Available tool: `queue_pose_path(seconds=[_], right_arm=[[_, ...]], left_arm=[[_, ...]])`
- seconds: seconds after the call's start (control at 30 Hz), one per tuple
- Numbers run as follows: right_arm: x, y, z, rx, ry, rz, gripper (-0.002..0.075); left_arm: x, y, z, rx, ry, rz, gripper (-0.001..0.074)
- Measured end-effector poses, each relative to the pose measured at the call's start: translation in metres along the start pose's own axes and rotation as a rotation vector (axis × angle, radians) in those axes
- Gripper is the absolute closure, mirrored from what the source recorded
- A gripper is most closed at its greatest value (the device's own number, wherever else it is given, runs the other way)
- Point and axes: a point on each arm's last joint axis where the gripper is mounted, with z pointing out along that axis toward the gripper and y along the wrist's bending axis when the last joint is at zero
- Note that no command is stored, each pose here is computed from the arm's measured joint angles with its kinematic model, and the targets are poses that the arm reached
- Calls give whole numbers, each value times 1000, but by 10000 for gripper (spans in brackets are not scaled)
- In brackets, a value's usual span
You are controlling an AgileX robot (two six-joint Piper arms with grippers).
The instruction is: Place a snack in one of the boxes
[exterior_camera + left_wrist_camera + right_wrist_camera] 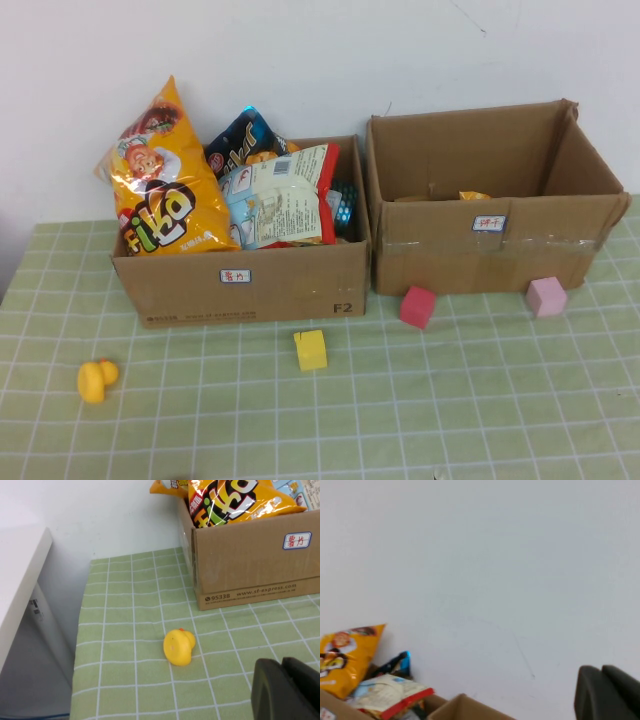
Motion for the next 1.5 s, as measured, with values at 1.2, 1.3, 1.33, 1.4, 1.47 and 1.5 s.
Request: queue_pose_path(seconds=[1.2, 1.3, 1.33, 1.4, 1.47, 1.5], right_arm=[[114, 7, -21, 371, 660, 339, 728], [114, 7, -21, 364, 661, 339, 728], [114, 7, -21, 362, 661, 339, 728], [114, 7, -21, 362, 663, 339, 728], [114, 7, -21, 362, 664, 339, 728], [114, 7, -21, 362, 664, 339, 728]], left_arm=[[0, 0, 0, 0, 0, 0, 736], [0, 0, 0, 0, 0, 0, 736], [0, 0, 0, 0, 0, 0, 736], [0, 0, 0, 0, 0, 0, 736], [0, 0, 0, 0, 0, 0, 736], [0, 0, 0, 0, 0, 0, 736]])
